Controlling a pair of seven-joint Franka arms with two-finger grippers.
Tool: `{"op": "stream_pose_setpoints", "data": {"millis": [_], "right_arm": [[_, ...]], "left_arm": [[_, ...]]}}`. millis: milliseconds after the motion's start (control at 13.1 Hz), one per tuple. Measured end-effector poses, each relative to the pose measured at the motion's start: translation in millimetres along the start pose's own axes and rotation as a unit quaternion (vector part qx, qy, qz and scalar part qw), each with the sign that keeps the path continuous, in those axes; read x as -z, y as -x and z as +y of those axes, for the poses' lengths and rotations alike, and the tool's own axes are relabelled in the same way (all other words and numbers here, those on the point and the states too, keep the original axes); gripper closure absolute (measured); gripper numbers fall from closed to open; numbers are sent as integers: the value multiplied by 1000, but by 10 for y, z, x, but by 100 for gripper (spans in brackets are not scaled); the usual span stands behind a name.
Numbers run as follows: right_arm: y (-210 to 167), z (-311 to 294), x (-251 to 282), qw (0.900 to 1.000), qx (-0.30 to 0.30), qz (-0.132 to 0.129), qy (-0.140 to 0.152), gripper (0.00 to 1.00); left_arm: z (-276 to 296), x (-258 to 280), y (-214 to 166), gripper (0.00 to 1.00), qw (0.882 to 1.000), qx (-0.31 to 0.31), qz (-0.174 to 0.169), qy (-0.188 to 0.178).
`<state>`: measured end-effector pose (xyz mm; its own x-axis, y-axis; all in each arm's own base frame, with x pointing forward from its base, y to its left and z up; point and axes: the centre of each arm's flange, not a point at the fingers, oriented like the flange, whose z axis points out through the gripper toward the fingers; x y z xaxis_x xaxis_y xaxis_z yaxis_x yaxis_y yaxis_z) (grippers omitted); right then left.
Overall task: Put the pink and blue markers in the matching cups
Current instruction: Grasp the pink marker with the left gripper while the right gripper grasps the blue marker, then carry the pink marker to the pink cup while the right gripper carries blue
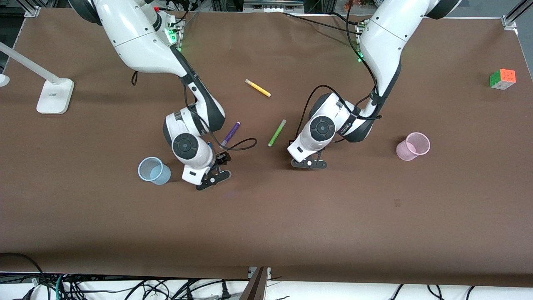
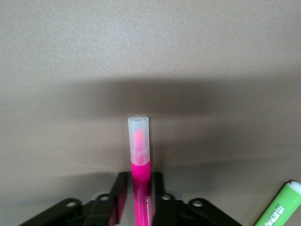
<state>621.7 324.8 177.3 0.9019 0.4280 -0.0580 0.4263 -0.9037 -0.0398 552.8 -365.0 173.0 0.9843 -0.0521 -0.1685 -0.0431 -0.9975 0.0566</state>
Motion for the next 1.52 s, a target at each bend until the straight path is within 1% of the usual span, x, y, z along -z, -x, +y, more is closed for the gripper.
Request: {"op": "stream_pose_setpoints", "data": {"millis": [76, 152, 228, 304, 457, 533, 609, 685, 837, 989, 1065, 1141, 1293, 1446, 1522], "right_arm": [[0, -19, -3, 1000, -5, 0, 0, 2], [-1, -20, -2, 1000, -7, 1, 0, 7], [-2, -15, -1, 1000, -8, 1, 0, 18], [-3, -10, 0, 1000, -9, 1, 1, 32], [-14, 5, 18, 1000, -11, 3, 1, 57], [-20, 9, 27, 1000, -11, 4, 2, 67], [-23, 8, 29, 1000, -11, 5, 2, 78], [-26, 7, 35, 1000, -10, 5, 1, 83], [-55, 22, 77, 1000, -8, 12, 2, 83], [-174, 74, 343, 999, 1, 40, 4, 83], [-224, 112, 548, 998, 10, 54, 5, 83], [-239, 172, 752, 998, 22, 61, 7, 83], [-198, 381, 1136, 996, 64, 60, 11, 83], [-112, 652, 1448, 993, 110, 51, 11, 83], [-72, 776, 1562, 990, 132, 50, 3, 83]], "left_arm": [[4, 8, -4, 82, 1000, 0, 2, 1], [10, 29, -13, 82, 1000, 0, 6, 3], [17, 74, -24, 82, 1000, 0, 10, 5], [23, 159, -32, 82, 1000, 2, 14, 6], [-28, 474, -35, 82, 1000, 11, 10, 0], [-122, 729, -45, 82, 1000, 18, 6, -6], [-242, 1023, -40, 82, 1000, 26, 3, -11], [-349, 1316, -4, 82, 999, 33, -1, -16], [-482, 1803, 127, 82, 999, 29, -5, -25], [-682, 2156, 208, 82, 999, -5, -10, -31], [-878, 2292, 204, 82, 999, -24, -15, -32], [-1107, 2406, 189, 82, 998, -43, -22, -32], [-1578, 2614, 148, 82, 995, -93, -27, -27], [-2060, 2749, 79, 82, 985, -168, -23, -17], [-2304, 2767, 41, 82, 979, -200, -23, -13]]}}
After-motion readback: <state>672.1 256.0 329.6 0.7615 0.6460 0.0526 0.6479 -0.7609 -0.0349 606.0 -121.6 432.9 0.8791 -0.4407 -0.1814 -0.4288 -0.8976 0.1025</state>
